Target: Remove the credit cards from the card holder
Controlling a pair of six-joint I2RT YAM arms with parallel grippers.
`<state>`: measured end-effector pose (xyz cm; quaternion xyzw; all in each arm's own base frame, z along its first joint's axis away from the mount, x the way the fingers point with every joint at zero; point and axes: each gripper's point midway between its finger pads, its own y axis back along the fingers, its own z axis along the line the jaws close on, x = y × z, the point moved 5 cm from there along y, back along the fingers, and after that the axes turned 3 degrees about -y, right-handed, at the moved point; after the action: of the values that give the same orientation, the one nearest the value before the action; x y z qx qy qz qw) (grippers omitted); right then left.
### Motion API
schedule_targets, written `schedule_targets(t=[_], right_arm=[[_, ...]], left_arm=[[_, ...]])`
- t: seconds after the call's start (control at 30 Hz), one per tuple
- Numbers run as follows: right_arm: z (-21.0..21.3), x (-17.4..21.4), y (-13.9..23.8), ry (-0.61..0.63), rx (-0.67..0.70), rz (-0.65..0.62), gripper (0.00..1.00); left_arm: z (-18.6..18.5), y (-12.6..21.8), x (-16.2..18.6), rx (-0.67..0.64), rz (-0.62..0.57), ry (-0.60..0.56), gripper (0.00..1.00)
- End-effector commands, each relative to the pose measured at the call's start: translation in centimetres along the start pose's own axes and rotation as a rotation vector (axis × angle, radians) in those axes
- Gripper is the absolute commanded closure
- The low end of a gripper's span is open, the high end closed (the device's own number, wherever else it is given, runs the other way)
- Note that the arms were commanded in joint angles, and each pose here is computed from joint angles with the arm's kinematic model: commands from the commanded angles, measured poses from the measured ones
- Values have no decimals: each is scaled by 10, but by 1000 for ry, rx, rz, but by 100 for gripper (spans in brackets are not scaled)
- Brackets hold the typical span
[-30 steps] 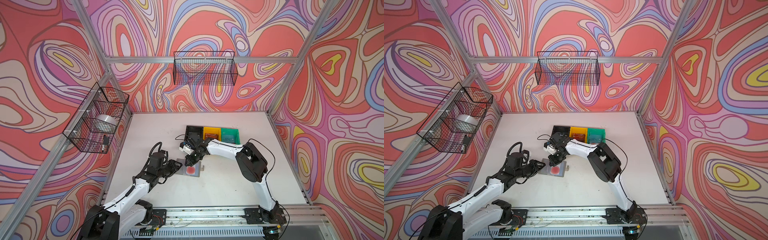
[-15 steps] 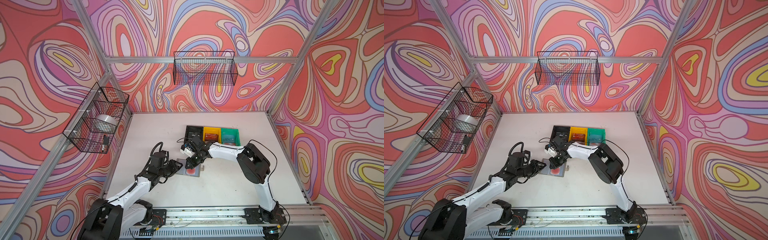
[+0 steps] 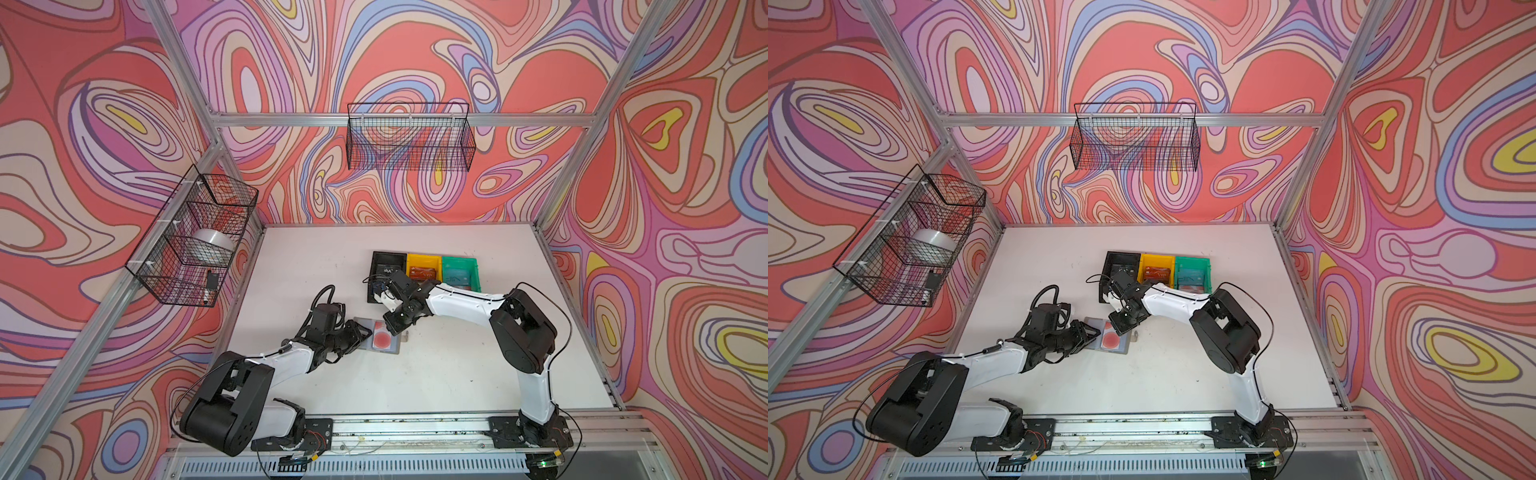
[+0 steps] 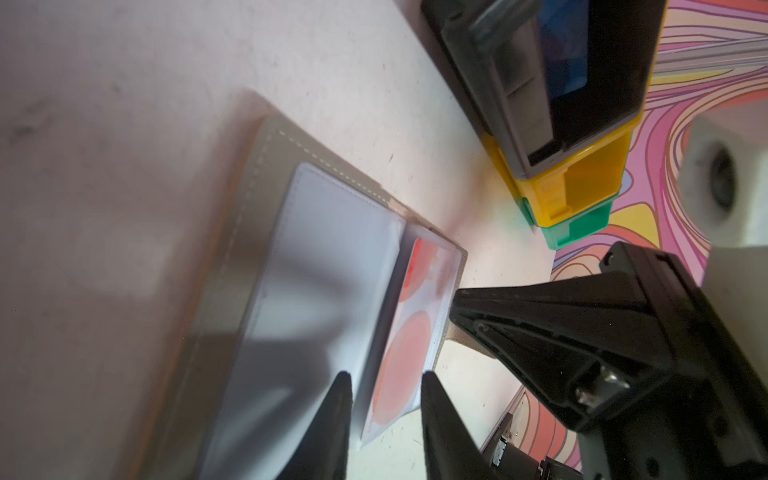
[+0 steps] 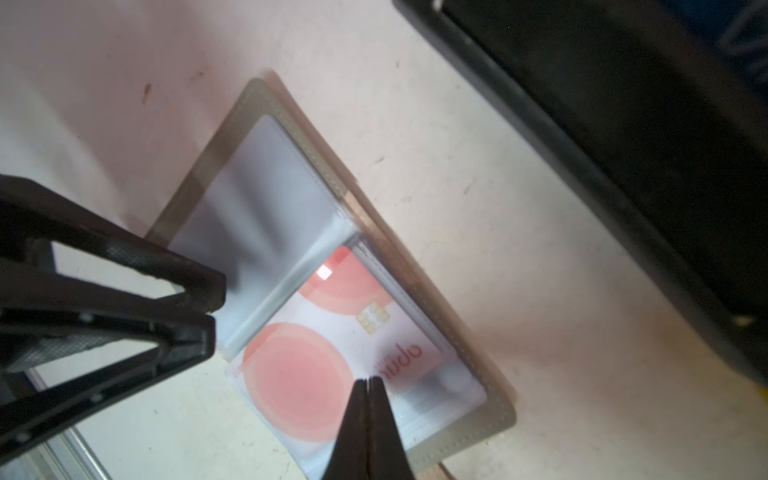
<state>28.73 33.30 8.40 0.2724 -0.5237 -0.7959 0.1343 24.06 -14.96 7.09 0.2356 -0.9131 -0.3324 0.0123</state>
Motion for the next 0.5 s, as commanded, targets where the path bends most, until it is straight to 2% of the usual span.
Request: schedule_targets(t=[0.0, 0.47], right_arm=[[-12, 7, -2, -8, 69, 30, 99], [-5, 14, -29, -24, -34, 77, 99]], left_arm=[[-14, -3, -7, 54, -15, -16, 68], [-4, -11, -6, 36, -3, -8, 69]])
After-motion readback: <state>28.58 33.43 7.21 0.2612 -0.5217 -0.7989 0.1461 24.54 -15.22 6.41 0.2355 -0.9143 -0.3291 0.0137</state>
